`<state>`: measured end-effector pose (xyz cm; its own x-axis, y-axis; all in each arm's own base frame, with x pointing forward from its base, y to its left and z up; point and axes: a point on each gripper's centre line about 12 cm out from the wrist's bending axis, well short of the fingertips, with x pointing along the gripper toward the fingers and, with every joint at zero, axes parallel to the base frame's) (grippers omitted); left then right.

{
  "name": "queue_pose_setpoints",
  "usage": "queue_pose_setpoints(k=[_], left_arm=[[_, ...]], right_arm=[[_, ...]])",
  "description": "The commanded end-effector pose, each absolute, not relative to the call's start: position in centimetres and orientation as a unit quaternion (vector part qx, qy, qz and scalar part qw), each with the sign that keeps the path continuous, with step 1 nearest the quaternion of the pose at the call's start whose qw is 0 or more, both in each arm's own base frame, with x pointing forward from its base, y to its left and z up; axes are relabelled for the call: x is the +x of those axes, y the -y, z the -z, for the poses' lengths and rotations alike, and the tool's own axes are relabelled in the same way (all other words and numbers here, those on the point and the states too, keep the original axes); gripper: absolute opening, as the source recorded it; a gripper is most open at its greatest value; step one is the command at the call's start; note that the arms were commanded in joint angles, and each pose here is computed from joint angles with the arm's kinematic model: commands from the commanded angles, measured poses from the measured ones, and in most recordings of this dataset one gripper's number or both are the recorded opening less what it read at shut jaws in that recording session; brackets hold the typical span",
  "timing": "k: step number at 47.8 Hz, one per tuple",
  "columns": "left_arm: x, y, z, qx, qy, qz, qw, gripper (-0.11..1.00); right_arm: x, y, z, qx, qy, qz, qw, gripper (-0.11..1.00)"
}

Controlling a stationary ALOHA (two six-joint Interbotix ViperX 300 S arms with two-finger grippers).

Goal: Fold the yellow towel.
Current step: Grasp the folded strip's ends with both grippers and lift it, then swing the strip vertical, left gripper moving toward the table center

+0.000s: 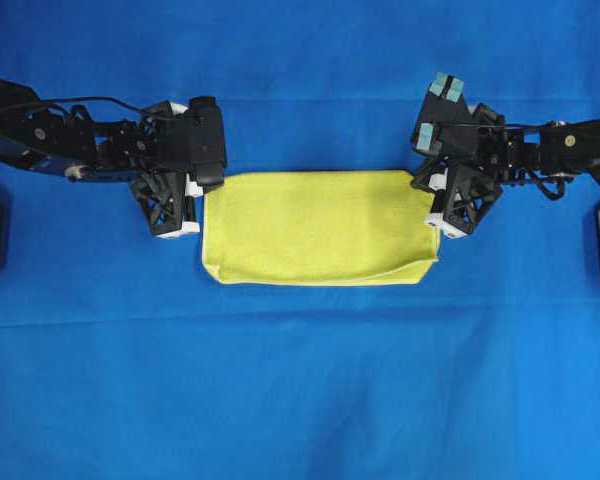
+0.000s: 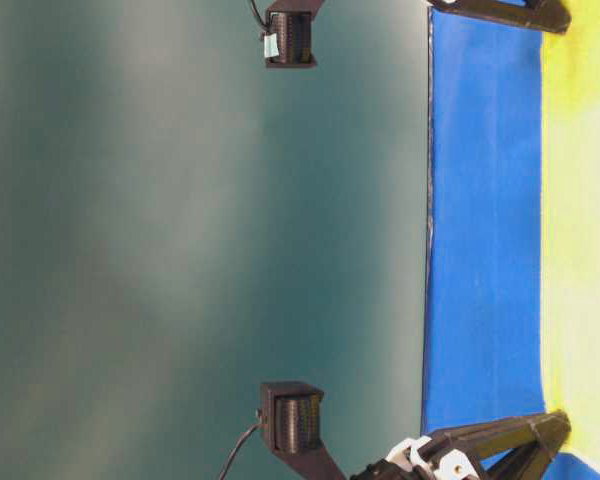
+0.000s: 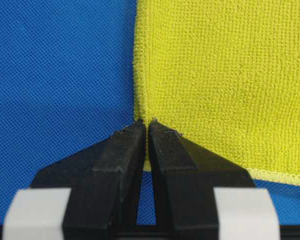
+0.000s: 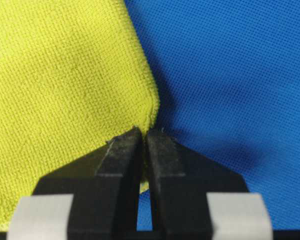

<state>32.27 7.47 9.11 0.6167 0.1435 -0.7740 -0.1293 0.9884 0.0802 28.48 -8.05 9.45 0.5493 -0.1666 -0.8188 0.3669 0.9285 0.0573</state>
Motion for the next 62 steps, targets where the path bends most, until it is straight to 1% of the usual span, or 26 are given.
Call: queue_pose_setpoints(k=[1, 6, 12, 18, 31, 40, 45, 53, 57, 62], left_arm=[[32.8, -7.6, -9.9, 0.008, -0.421, -0.078, 0.903, 0.02], [32.8, -7.6, -9.9, 0.007, -0.424, -0.078, 0.902, 0.02], [33.1, -7.5, -10.9, 0.005, -0.425, -0.077, 0.902, 0.02], [33.5, -7.4, -13.4, -0.001, -0.419, -0.077, 0.905, 0.02], [33.4, -7.3, -20.6, 0.001, -0.382, -0.079, 0.921, 0.02], [32.8, -6.9, -23.7, 0.009, -0.353, -0.077, 0.932, 0.02], [32.5, -6.8, -24.4, 0.012, -0.341, -0.078, 0.937, 0.02], [32.7, -6.3, -24.5, 0.011, -0.337, -0.071, 0.939, 0.02], [32.9, -5.3, -24.5, 0.015, -0.331, -0.058, 0.942, 0.02], [33.4, -3.2, -24.7, 0.025, -0.316, -0.03, 0.948, 0.02]], right_arm=[[28.6, 8.1, -10.4, 0.109, -0.434, 0.152, 0.881, 0.02], [28.6, 8.1, -10.9, 0.111, -0.427, 0.154, 0.884, 0.02], [28.5, 8.1, -12.1, 0.114, -0.414, 0.159, 0.889, 0.02], [28.2, 8.3, -14.1, 0.111, -0.402, 0.169, 0.893, 0.02], [26.6, 8.4, -20.8, 0.099, -0.37, 0.197, 0.902, 0.02], [25.6, 7.4, -24.7, 0.092, -0.329, 0.191, 0.92, 0.02], [25.2, 7.2, -25.0, 0.09, -0.321, 0.189, 0.924, 0.02], [25.6, 7.4, -24.4, 0.09, -0.332, 0.192, 0.919, 0.02], [25.9, 8.1, -24.2, 0.09, -0.336, 0.202, 0.915, 0.02], [26.1, 9.8, -24.1, 0.086, -0.337, 0.224, 0.91, 0.02]])
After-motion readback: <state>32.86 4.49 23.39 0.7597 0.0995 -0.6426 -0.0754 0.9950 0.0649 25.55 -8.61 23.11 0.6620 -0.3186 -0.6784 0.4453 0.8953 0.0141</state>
